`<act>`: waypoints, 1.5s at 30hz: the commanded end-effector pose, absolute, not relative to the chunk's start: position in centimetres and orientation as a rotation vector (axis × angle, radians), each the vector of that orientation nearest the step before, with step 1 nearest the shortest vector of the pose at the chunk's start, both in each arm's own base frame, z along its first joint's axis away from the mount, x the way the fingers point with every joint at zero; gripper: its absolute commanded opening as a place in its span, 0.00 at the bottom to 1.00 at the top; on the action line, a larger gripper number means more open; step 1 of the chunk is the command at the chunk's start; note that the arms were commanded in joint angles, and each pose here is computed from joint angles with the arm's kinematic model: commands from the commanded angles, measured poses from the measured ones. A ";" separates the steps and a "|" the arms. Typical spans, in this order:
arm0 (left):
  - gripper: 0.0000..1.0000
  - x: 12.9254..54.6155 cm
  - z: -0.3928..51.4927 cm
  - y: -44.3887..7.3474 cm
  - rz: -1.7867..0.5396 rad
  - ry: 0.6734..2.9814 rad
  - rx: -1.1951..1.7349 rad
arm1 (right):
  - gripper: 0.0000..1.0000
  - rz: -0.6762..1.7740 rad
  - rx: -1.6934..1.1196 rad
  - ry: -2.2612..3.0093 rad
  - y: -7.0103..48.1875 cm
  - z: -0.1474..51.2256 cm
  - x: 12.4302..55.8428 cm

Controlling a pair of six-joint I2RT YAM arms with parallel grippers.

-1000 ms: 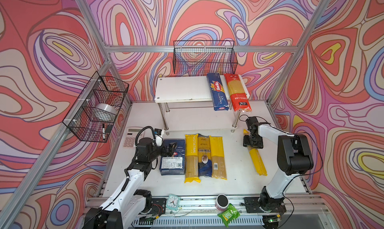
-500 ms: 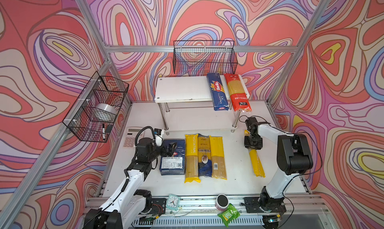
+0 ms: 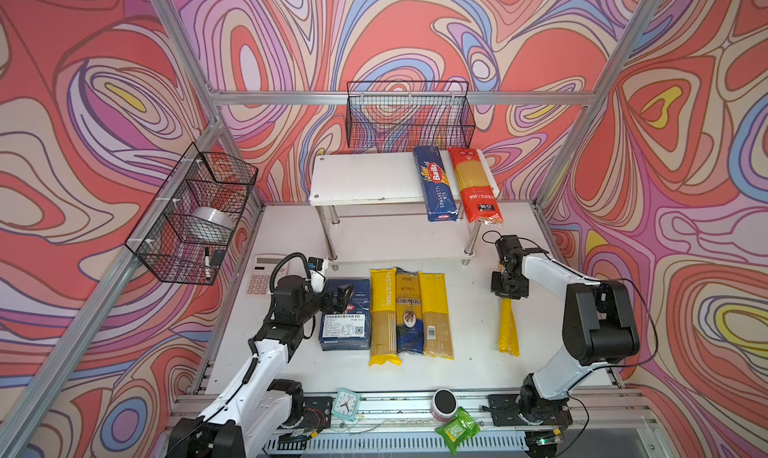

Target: Place and organize the pasta boxes and bags onto the shelf

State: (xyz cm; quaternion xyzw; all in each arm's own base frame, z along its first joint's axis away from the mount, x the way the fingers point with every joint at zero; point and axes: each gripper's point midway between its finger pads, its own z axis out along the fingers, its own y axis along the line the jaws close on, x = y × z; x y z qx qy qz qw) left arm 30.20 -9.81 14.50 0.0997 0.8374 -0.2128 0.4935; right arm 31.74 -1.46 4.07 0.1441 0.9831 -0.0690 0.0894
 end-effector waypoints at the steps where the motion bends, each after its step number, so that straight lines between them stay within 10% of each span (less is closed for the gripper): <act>1: 1.00 30.4 15.2 -9.9 -0.513 2.008 0.245 | 0.09 -0.152 0.448 2.873 -1.2 5.0 32.0; 45: 1.00 30.3 15.2 -9.8 -0.510 2.004 0.241 | 0.00 0.306 0.339 2.367 1.5 27.5 29.6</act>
